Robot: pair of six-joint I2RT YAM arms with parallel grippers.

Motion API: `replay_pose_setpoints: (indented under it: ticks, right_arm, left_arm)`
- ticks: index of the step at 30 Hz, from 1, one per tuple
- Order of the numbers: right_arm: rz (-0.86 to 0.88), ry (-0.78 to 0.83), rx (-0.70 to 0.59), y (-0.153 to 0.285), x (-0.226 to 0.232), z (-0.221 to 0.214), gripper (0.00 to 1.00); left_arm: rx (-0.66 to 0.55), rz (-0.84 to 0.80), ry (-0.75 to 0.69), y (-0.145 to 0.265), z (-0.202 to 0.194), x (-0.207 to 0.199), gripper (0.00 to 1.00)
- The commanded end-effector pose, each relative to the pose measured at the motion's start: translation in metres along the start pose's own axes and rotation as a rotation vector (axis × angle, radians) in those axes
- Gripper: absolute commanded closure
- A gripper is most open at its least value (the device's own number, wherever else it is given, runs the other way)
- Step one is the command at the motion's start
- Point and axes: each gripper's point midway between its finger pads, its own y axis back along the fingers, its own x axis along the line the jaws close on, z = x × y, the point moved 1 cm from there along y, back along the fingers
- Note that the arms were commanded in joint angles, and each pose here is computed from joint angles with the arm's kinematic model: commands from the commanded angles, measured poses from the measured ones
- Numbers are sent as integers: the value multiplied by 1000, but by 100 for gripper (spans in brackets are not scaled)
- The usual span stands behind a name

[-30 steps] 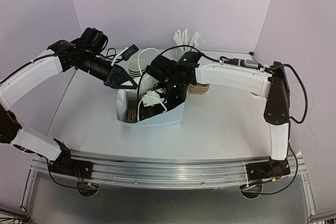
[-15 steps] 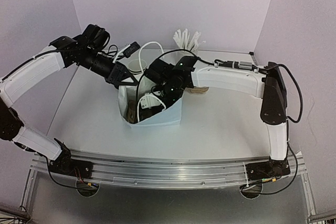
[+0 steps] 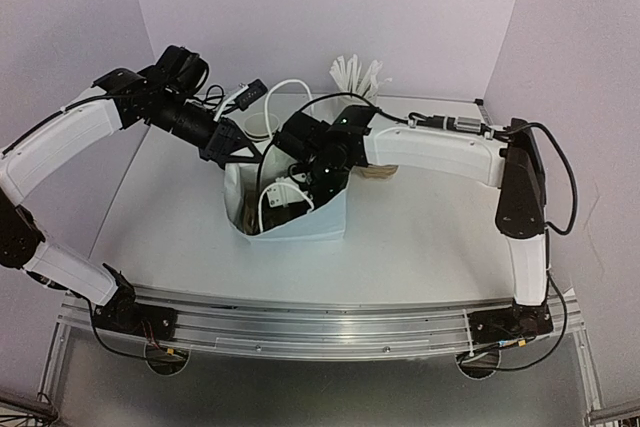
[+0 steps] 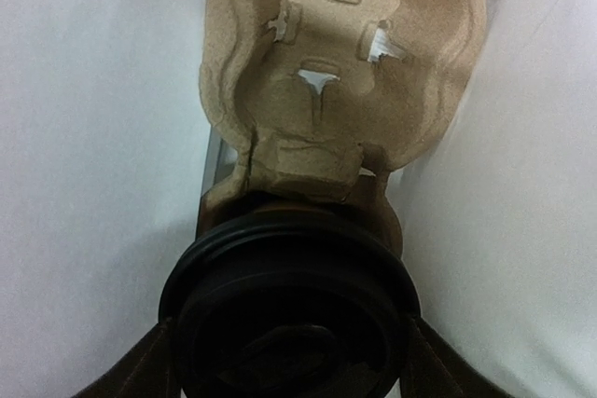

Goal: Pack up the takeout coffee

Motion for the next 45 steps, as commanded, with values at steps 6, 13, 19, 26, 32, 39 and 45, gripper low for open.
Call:
replay_pose_setpoints:
  ticks: [6, 13, 19, 26, 32, 39, 45]
  right_arm:
    - [20, 1, -54, 36, 6, 21, 6]
    - [-15, -20, -115, 65, -1, 29, 6]
    - [-45, -39, -169, 88, -6, 36, 5]
    - [-67, -56, -224, 111, -10, 40, 6]
    - [-75, -60, -228, 118, -8, 38, 5]
    - [-100, -84, -300, 143, -15, 47, 5]
    - [-144, -137, -370, 165, -24, 54, 6]
  left_arm:
    - [90, 104, -24, -1, -25, 19, 100]
    - [94, 157, -54, 5, -21, 22, 100]
    - [115, 196, -82, 6, -22, 26, 100]
    - [116, 226, -97, 8, -19, 29, 100]
    - [118, 232, -110, 8, -20, 31, 100]
    - [109, 250, -134, 11, -17, 31, 100]
    - [84, 260, -149, 14, -12, 28, 100]
